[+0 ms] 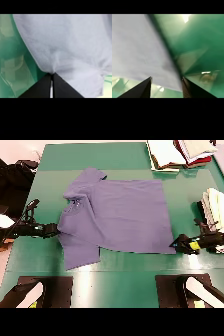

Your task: Fold the shirts.

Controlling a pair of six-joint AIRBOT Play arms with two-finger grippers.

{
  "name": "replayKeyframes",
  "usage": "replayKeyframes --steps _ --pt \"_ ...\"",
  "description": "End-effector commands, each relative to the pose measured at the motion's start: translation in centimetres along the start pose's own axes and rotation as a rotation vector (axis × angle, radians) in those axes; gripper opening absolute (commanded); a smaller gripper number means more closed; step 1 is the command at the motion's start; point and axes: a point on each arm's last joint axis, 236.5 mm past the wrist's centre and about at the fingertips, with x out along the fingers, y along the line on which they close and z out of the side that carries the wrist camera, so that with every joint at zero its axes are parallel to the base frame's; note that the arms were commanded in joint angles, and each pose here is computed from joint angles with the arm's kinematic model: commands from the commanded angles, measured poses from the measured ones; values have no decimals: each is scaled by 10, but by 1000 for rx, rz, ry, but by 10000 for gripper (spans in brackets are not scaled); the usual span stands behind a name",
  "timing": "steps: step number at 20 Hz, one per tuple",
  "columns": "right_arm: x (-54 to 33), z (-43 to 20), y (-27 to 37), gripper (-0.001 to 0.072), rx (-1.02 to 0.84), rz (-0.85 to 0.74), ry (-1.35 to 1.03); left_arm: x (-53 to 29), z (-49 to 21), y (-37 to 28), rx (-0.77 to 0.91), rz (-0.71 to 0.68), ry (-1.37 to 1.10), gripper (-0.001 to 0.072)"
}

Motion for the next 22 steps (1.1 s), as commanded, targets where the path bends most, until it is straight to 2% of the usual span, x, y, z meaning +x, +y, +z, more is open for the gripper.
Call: replayKeyframes --steps 1,2,3,5,8,12,17,20,22 --pt "30 -3 12 344 -77 -23 64 -2 -1 -2 3 -3 7 18" --pt "33 -5 19 198 -132 -35 85 -4 1 -3 8 -5 3 18" --pt "34 -4 28 120 -195 -41 93 -9 6 -7 18 -8 -5 18" --pt "19 7 59 21 -334 -50 43 -33 27 -21 55 -18 -50 18" --pt "-49 33 129 22 -550 -33 -188 -105 79 -60 151 -25 -263 18" --pt "-216 37 233 21 -775 15 -687 -272 132 -145 343 -39 -693 18" --pt "-399 -31 286 21 -884 -14 -1200 -481 90 -248 586 -56 -1208 18" --pt "-454 -64 289 21 -869 -85 -1354 -550 52 -278 659 -69 -1411 17" --pt "-469 -71 286 21 -855 -132 -1380 -565 49 -279 660 -49 -1469 16"
